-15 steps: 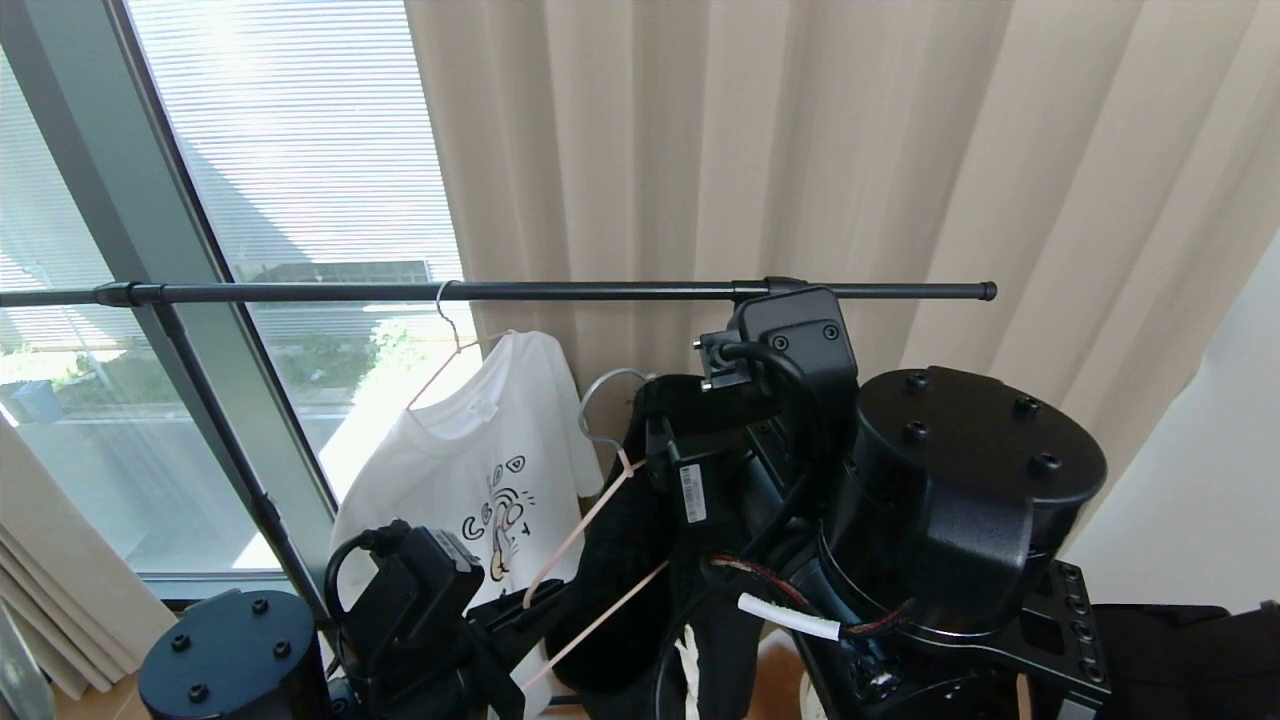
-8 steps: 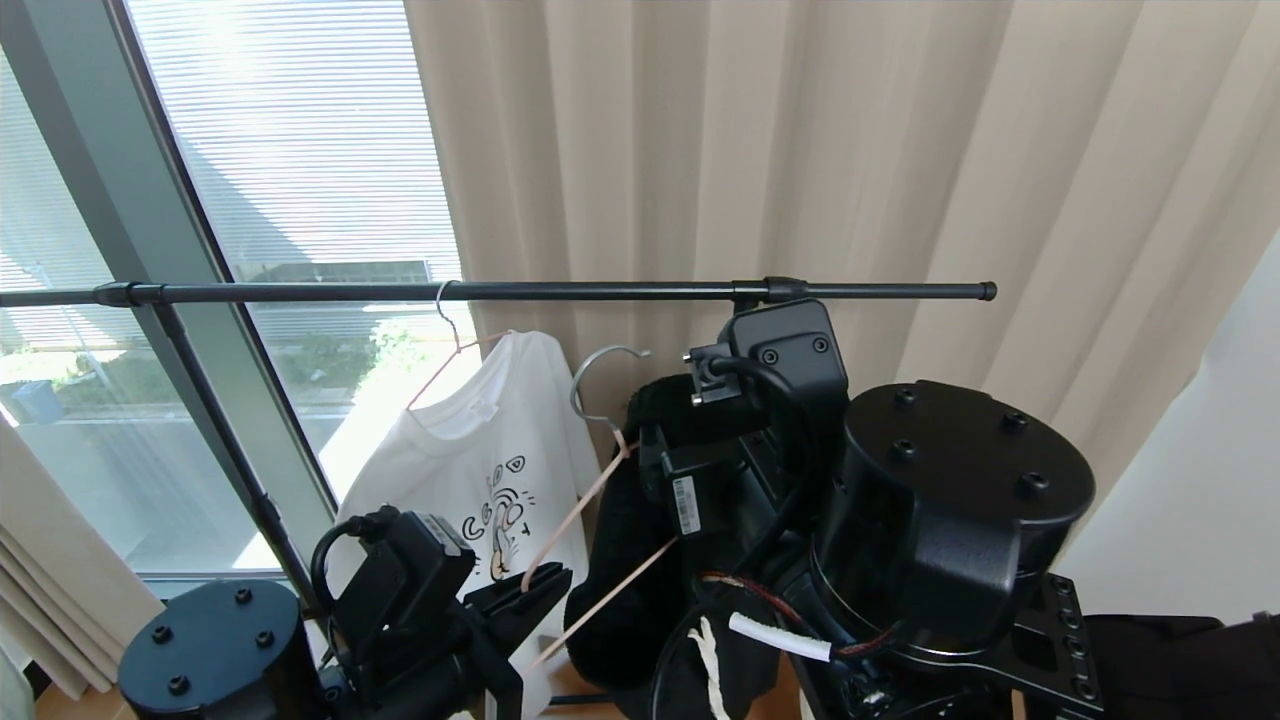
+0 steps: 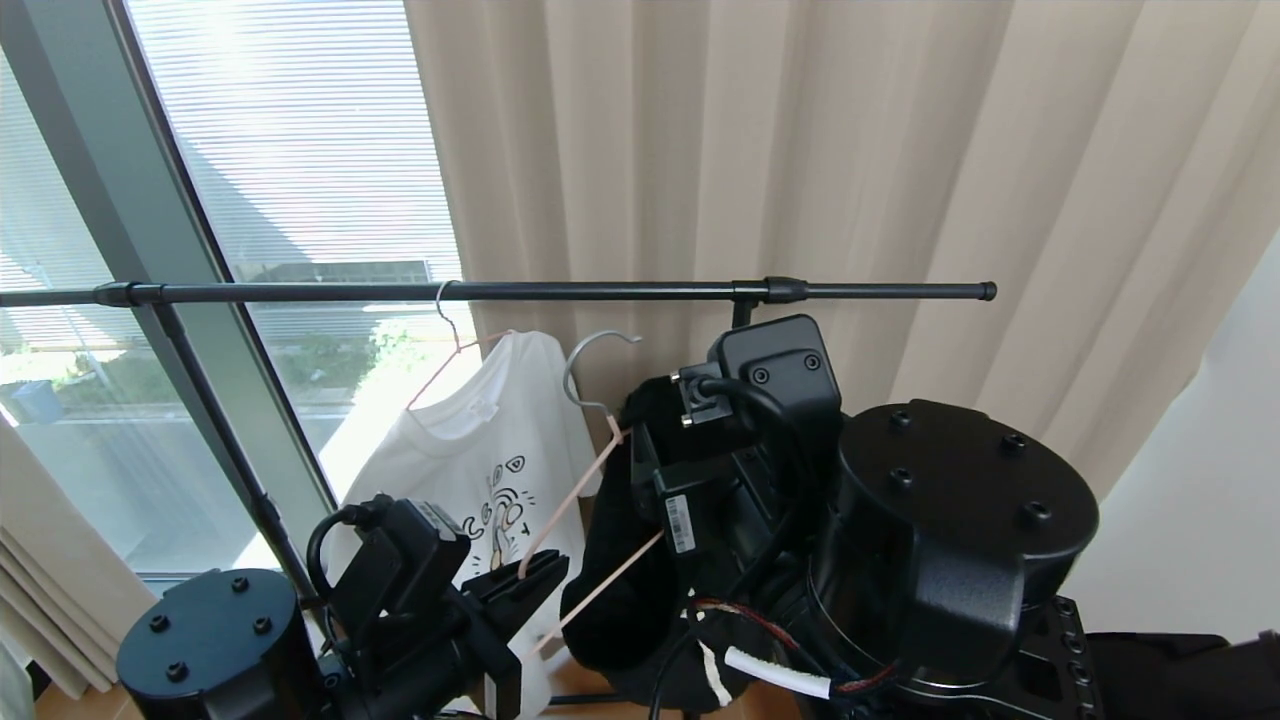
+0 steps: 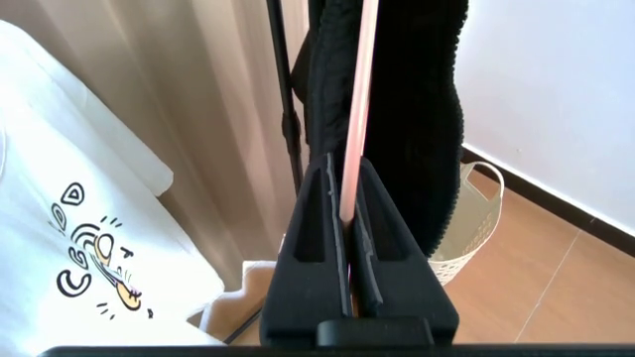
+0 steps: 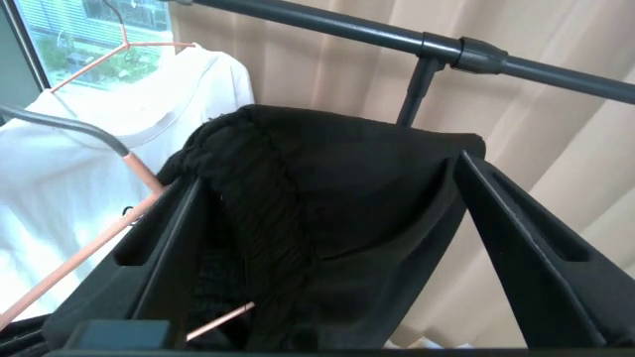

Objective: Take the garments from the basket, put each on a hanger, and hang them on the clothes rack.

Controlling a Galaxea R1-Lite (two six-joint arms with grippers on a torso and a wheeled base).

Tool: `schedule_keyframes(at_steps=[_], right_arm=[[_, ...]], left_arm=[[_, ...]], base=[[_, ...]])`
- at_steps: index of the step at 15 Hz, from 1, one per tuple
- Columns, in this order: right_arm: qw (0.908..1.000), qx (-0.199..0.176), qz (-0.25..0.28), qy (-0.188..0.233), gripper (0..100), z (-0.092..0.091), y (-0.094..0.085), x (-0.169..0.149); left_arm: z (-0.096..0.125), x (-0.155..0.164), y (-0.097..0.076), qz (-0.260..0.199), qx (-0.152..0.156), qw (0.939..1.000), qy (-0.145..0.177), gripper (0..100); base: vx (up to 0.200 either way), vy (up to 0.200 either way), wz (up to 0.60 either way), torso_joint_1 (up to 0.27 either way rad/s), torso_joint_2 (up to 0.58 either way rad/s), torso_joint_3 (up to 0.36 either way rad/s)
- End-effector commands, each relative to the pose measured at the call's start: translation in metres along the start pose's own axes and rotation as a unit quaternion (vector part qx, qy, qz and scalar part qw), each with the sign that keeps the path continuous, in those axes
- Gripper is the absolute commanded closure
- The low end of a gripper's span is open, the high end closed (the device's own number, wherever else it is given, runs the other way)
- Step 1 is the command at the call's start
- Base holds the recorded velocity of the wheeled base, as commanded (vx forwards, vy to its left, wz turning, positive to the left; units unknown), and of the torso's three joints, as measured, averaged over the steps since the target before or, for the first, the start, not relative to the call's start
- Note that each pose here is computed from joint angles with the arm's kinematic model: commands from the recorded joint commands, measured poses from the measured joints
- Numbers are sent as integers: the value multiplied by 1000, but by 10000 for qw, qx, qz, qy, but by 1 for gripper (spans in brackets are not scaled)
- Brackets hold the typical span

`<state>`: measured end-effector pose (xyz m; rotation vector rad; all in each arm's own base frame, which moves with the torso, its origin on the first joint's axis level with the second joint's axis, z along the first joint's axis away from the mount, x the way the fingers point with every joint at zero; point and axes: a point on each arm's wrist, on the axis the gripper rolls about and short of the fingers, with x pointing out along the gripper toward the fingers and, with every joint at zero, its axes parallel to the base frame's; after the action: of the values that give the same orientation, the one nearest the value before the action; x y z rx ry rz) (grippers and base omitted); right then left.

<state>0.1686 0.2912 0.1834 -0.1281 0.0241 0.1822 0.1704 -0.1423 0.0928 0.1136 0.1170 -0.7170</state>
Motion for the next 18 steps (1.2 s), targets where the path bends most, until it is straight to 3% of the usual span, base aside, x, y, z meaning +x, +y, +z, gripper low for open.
schedule_keyframes(at_steps=[1, 11, 13, 16, 18], right_arm=[[10000, -17, 31, 5, 0, -1, 1, -2], [9999, -12, 107, -6, 0, 2, -11, -12], [9990, -18, 451, -29, 0, 3, -16, -17], [9960, -126, 871, -144, 0, 10, -30, -27], [9920, -566, 1099, -257, 0, 13, -55, -41]], left_arm=[[1, 1, 2, 35, -2, 10000, -38, 100], [3, 1, 4, 82, -25, 9999, -74, 100], [2, 0, 5, 88, -35, 9999, -51, 100], [1, -1, 4, 65, -34, 10000, -37, 100], [-1, -5, 3, 22, -20, 10000, 30, 100]], base=[[0, 0, 0, 0, 0, 0], [0, 0, 0, 0, 0, 0], [0, 0, 0, 0, 0, 0], [0, 0, 0, 0, 0, 0], [0, 0, 0, 0, 0, 0]])
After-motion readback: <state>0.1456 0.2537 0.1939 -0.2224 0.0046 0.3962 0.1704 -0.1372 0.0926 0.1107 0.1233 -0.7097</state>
